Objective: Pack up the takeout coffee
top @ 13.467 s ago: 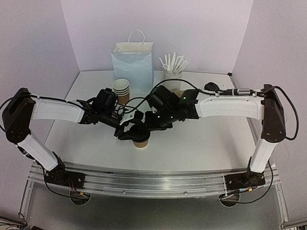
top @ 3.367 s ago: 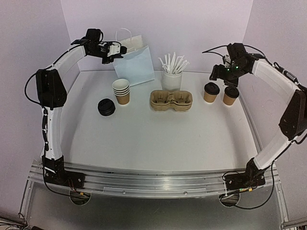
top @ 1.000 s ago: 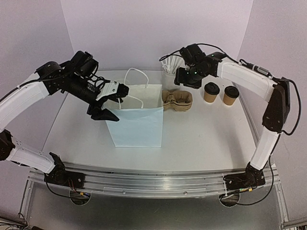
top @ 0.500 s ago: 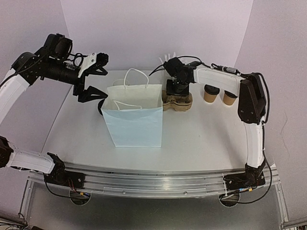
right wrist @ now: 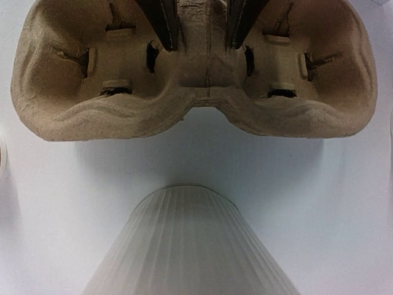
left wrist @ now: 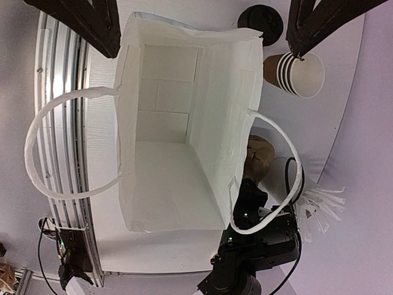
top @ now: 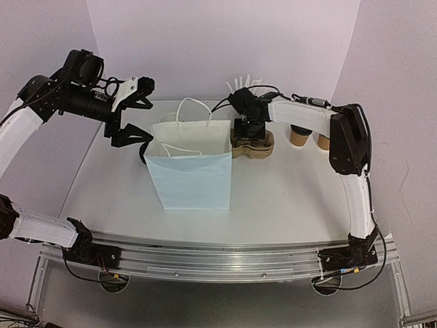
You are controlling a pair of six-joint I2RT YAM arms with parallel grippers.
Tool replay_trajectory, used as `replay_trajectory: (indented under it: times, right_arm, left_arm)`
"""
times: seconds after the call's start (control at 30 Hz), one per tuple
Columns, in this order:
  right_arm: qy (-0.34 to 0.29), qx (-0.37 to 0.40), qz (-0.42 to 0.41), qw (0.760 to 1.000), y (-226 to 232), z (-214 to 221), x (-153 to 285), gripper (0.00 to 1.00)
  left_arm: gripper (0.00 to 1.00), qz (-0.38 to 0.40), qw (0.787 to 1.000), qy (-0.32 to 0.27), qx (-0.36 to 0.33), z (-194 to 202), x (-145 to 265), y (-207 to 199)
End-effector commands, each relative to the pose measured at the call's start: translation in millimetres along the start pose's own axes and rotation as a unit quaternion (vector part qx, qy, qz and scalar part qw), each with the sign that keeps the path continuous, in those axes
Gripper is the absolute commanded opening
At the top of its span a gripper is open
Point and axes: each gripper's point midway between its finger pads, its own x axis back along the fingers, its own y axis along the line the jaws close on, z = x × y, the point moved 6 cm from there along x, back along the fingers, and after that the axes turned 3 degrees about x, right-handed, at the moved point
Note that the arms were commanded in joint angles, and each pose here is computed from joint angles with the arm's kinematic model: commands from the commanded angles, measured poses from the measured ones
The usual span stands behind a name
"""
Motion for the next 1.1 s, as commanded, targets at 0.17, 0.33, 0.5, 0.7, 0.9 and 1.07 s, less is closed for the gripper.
replay_trajectory:
  times: [0.17,0.33,0.5,0.7,0.9,1.07]
  right_arm:
    - [-0.019,0.007,0.008,1.0,4,-7,12,0.04]
    - [-0.026,0.014,0.014,0.999,6,-9,21,0.07]
    - [-0.036,0.018,0.02,0.999,5,-11,28,0.1]
    - [-0.031,0.023,0.022,0.999,6,-10,26,0.08]
    - [-0.047,0.029,0.025,0.998,8,-16,38,0.05]
    - [-0.058,0.031,0.023,0.998,8,-21,50,0.01]
  left_arm:
    - [0.94,0.008,1.0,-0.01,0.005,-1,-1,0]
    - [0.94,0.013,1.0,-0.011,0.005,-1,-2,-1]
    - [0.94,0.016,1.0,-0.012,0.004,0,-3,-2]
    - [0.94,0.017,1.0,-0.012,0.002,0,-2,-2]
    - [0.95,0.019,1.0,-0.011,0.003,0,-3,-3]
    - [0.95,0.021,1.0,-0.01,0.004,1,-3,-3]
